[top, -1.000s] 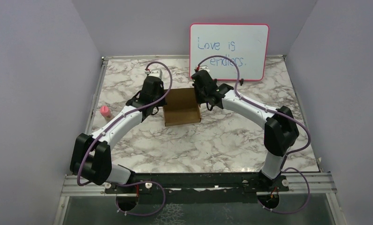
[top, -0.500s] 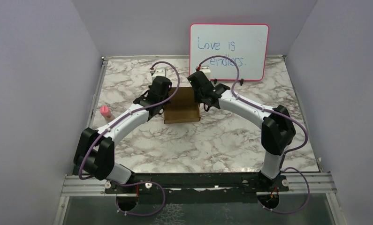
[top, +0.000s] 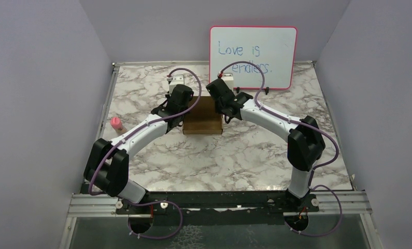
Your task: Fold the paper box
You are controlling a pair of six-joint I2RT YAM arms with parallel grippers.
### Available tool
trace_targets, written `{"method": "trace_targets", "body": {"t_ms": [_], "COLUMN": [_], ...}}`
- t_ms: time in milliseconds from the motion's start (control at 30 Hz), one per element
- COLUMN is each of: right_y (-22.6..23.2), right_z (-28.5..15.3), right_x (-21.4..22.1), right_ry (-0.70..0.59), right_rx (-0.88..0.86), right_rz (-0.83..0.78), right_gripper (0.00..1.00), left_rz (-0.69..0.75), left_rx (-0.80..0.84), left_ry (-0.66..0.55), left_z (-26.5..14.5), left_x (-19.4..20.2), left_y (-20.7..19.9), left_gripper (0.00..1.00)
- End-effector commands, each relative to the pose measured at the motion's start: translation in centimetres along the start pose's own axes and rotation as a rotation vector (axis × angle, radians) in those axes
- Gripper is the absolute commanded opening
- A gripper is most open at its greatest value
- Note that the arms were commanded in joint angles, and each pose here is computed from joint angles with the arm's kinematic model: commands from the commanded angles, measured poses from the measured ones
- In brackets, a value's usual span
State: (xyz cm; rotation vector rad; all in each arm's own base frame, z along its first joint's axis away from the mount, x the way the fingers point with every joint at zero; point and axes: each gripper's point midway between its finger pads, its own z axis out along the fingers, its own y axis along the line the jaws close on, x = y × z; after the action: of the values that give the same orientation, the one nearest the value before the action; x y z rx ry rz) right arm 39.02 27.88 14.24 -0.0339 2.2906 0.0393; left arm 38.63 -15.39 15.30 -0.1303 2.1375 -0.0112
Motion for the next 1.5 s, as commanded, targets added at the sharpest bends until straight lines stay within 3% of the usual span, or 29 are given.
{"method": "trace_targets", "body": {"t_ms": [0,67,133,500,667,1000,1467], "right_y": [-0.7,-0.6,-0.6,-2.0,-2.1,-2.8,-2.6], "right_z": [-0.6,-0.8,-1.2,-5.0,-6.5,-5.2,-1.6], "right_x": [-0.8,-0.9,-1.1,-3.9,-4.5,-2.3,0.1], "right_ry": [-0.042,-0.045,-0.054,-0.173,-0.265,-0.312,-0.332], "right_rx": [0.006,-0.023,-0.054,-0.188,-0.336,-0.512,-0.550], "right_rz": [-0.033,-0.047,-0.054,-0.153,-0.252,-0.255,-0.265], "right_gripper": [0.15,0.18,0.30,0.70,0.75,0.75,0.50], "left_rz": [-0.023,-0.024,-0.031,0.005,0.049,0.062,0.209], "left_rx": [-0.001,0.017,0.034,0.254,0.416,0.731,0.932], "left_ry": [-0.082,-0.084,-0.085,-0.110,-0.100,-0.048,-0.037], "left_z": [-1.1,-1.4,-1.8,-3.9,-3.9,-1.5,1.5], "left_x": [-2.7,-3.0,-3.4,-6.0,-6.5,-5.5,-4.4], "left_y": [1.0,1.4,1.9,4.8,4.6,4.5,2.9], "left_gripper": [0.34,0.42,0.48,0.72,0.73,0.66,0.55]}}
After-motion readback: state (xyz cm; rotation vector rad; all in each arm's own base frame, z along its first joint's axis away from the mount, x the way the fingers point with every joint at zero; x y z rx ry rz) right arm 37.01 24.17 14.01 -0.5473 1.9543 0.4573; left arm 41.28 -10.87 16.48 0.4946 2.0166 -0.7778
